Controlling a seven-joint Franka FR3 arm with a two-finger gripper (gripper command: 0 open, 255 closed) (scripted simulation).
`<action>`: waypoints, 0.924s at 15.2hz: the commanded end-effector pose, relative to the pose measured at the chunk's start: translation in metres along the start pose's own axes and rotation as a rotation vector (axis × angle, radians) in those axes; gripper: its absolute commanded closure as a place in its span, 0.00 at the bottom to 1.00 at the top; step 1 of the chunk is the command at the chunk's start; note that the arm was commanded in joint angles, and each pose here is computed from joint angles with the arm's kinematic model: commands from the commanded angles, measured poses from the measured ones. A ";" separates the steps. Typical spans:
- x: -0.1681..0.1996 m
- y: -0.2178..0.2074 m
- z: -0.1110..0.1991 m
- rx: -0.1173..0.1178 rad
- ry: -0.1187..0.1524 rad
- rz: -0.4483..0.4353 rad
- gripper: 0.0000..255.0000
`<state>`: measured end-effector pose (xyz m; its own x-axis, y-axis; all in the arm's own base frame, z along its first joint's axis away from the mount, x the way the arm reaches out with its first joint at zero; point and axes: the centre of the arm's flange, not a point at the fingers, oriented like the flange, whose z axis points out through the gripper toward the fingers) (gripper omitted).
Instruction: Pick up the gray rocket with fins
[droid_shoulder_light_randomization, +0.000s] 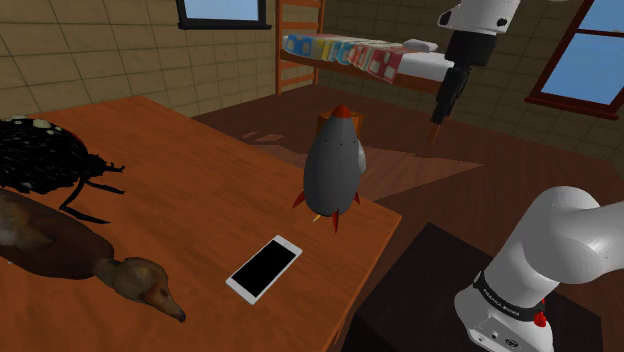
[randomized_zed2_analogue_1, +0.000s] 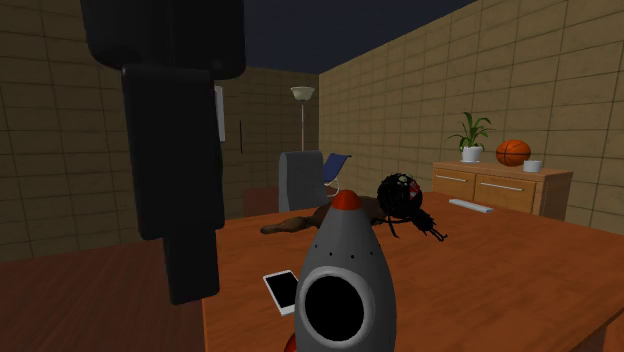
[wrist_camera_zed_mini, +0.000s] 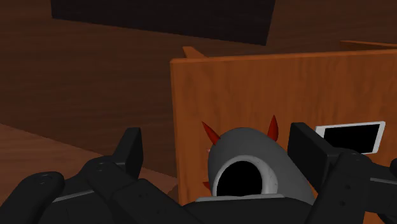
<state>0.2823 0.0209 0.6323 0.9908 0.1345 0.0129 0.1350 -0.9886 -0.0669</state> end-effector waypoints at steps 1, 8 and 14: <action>0.000 0.000 0.000 0.000 0.000 0.000 0.00; 0.006 -0.079 0.065 -0.082 0.078 0.266 0.00; 0.031 -0.138 0.124 -0.152 0.145 0.495 0.00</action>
<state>0.2934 0.1596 0.5285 0.9409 -0.3086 0.1397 -0.3169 -0.9476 0.0410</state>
